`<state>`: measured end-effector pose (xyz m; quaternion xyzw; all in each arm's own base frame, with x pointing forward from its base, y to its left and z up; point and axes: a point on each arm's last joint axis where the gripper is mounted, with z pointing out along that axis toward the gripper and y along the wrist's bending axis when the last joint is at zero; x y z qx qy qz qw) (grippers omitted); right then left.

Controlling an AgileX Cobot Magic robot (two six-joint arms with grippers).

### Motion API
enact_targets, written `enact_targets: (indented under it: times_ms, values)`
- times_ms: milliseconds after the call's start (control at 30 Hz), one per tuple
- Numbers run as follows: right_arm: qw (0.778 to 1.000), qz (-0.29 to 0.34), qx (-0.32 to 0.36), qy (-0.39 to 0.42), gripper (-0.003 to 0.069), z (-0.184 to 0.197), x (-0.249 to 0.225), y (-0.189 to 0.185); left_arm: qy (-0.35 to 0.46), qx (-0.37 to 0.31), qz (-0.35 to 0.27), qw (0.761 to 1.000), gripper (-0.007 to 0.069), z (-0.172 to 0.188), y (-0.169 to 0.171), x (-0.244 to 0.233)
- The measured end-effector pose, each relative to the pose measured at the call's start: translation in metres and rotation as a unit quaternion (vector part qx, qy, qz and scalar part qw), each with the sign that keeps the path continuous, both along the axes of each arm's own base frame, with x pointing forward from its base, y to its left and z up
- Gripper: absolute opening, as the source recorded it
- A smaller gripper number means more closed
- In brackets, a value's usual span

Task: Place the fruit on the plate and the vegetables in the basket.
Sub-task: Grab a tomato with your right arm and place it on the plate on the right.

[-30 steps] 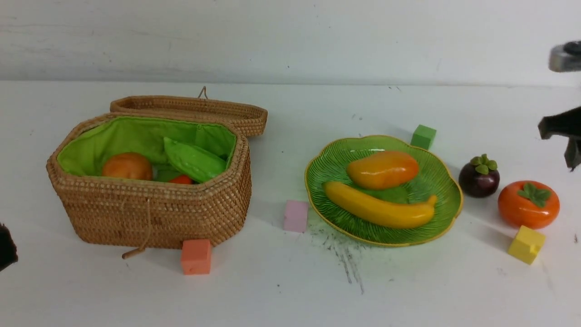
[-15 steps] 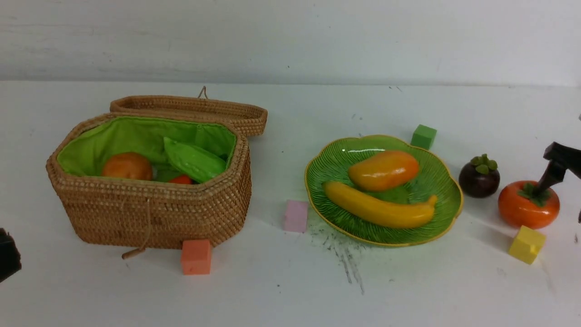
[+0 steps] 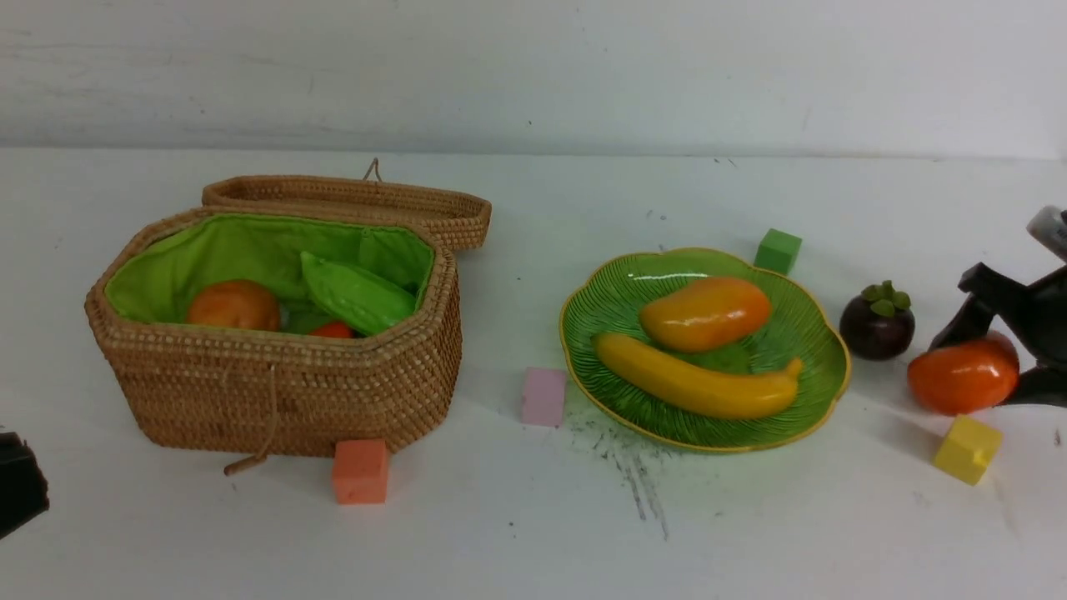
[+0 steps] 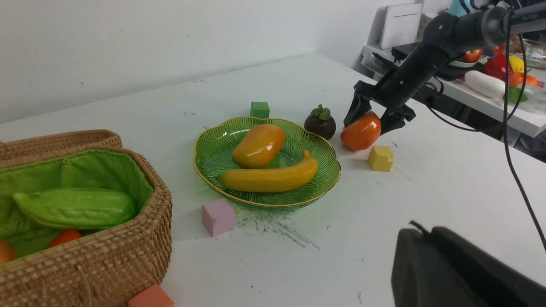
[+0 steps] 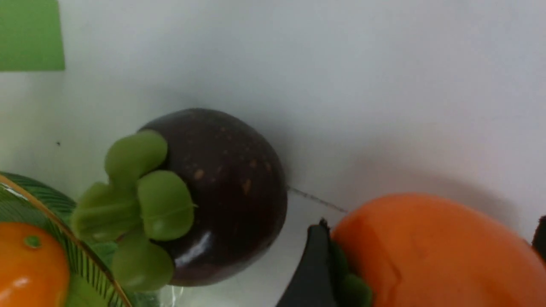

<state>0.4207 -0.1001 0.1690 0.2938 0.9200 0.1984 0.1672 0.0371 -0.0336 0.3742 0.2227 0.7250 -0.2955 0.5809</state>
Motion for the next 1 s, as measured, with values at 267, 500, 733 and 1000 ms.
enact_targets:
  times_ms: [267,500,733,1000]
  values:
    - [1.0,0.029,-0.006,-0.004,0.0536,-0.001,-0.001,0.001,0.003,-0.003,-0.002,1.0,0.0015,0.0,0.0,0.0]
    - [0.997,0.061,-0.039,-0.024,0.0536,0.031,-0.005,0.0,0.004,-0.004,-0.003,1.0,0.0015,0.0,0.0,0.0]
    - [0.985,0.092,-0.077,-0.121,0.0536,0.138,-0.032,0.021,0.007,-0.001,-0.003,1.0,0.0015,-0.001,0.0,-0.001]
    - [0.953,0.22,-0.09,-0.19,0.0536,0.184,-0.048,0.108,0.016,0.008,-0.002,1.0,0.0015,-0.003,0.0,-0.001]
